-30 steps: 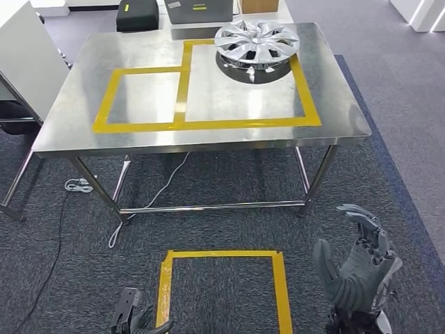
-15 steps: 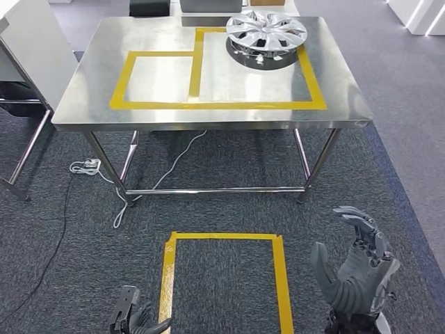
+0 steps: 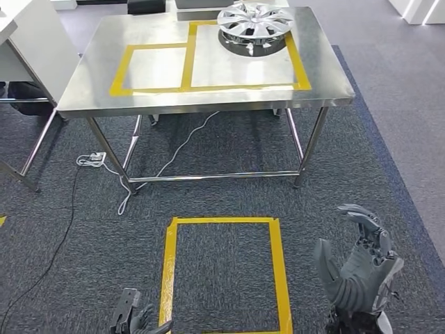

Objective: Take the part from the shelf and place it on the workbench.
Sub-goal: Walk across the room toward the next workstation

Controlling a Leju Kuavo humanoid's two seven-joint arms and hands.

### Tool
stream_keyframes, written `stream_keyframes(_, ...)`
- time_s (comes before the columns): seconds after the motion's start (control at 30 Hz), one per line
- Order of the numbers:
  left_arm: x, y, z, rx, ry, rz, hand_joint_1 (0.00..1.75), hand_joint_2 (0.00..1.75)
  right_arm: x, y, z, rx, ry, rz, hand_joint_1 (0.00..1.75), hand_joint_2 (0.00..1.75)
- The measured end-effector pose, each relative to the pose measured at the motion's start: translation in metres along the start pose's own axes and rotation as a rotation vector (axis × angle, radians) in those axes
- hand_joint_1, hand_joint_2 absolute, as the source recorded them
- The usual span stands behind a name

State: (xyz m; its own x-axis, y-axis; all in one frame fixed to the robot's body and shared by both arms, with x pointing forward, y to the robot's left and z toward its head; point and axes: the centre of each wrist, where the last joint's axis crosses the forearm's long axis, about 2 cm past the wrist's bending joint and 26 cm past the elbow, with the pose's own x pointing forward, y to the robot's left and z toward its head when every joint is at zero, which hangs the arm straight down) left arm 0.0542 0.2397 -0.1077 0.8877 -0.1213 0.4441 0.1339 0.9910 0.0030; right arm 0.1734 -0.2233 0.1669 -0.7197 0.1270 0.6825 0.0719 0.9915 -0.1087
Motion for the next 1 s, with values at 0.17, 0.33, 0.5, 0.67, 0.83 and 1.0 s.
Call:
stream_keyframes(0.17, 0.0011, 0.0015, -0.0005, 0.002, -0.003, 0.001, 0.0, 1.75, 0.0002, 0.0008, -0.0006, 0.001, -0.001, -0.003, 0.79, 1.75)
stream_keyframes(0.33, 0.0008, 0.0016, -0.0004, 0.002, -0.003, 0.01, 0.0, 1.75, 0.0004, 0.0019, -0.0009, 0.003, 0.002, -0.005, 0.79, 1.75)
stream_keyframes(0.5, 0.0008, 0.0012, -0.0004, 0.004, 0.0, 0.016, 0.0, 1.75, 0.0003, 0.0022, -0.0015, 0.008, 0.006, -0.009, 0.79, 1.75)
stream_keyframes(0.67, 0.001, 0.0012, -0.0004, 0.007, 0.004, 0.022, 0.0, 1.75, 0.0, 0.0031, -0.0054, 0.01, -0.001, -0.012, 0.79, 1.75)
stream_keyframes(0.83, -0.002, 0.0032, 0.0004, 0.013, 0.014, 0.026, 0.0, 1.75, -0.0001, 0.0051, -0.0074, 0.013, -0.003, -0.016, 0.79, 1.75)
stream_keyframes(1.0, -0.0034, 0.0037, 0.0008, 0.016, 0.018, 0.029, 0.0, 1.75, 0.0001, 0.0071, -0.0077, 0.016, 0.0, -0.018, 0.79, 1.75)
